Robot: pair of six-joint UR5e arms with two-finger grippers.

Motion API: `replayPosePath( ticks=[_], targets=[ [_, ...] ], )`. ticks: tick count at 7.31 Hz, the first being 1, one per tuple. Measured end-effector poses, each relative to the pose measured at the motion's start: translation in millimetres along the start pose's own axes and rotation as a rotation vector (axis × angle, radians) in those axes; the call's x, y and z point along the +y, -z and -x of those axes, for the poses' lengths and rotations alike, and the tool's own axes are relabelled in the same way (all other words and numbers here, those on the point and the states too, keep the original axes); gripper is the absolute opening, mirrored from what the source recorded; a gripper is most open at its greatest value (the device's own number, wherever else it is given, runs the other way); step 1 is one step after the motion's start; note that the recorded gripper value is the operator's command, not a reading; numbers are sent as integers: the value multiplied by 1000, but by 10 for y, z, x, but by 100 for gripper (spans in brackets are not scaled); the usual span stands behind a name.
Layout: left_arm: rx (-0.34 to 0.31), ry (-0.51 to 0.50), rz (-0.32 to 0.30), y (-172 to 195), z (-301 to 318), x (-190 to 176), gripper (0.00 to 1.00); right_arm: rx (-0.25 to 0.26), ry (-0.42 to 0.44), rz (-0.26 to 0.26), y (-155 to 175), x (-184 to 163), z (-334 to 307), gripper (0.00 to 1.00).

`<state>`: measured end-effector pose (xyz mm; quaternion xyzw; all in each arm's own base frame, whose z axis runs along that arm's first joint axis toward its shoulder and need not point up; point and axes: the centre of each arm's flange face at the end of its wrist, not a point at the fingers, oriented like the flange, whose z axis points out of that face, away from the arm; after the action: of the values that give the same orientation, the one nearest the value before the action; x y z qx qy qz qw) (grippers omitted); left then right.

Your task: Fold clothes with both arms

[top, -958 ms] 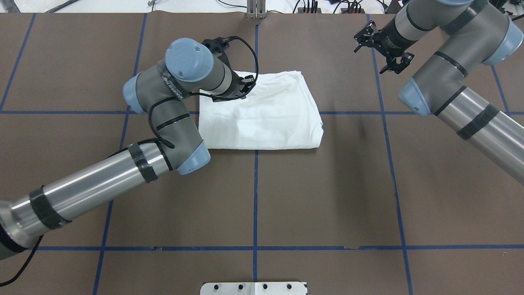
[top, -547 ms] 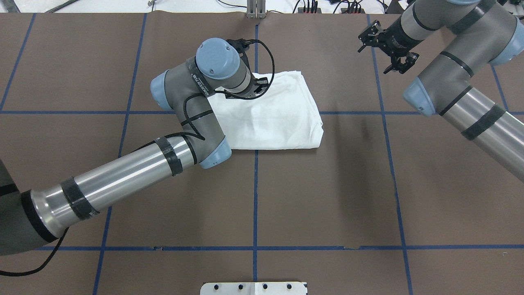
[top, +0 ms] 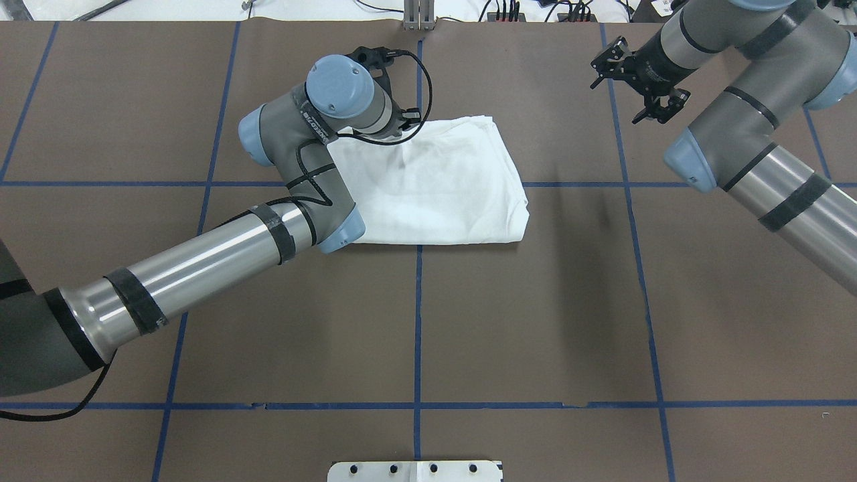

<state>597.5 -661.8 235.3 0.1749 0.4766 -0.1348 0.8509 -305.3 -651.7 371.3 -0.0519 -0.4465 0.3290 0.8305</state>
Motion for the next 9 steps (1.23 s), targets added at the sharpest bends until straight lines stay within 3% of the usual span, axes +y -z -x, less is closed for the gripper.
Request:
replayPosePath(
  ticks=[3, 5, 8, 9],
  targets=[
    [16, 6, -69, 282, 133, -707, 0, 3, -7, -3, 9, -46, -43, 100],
    [41, -17, -72, 576, 485, -1036, 0, -4, 10, -17, 143, -224, -112, 100],
    [21, -170, -54, 1335, 1888, -1202, 0, 29, 222, -30, 318, -751, -749, 100],
    [-1, -230, -52, 1619, 2346, -1157, 10, 44, 307, -28, 383, -941, -1045, 100]
  ],
)
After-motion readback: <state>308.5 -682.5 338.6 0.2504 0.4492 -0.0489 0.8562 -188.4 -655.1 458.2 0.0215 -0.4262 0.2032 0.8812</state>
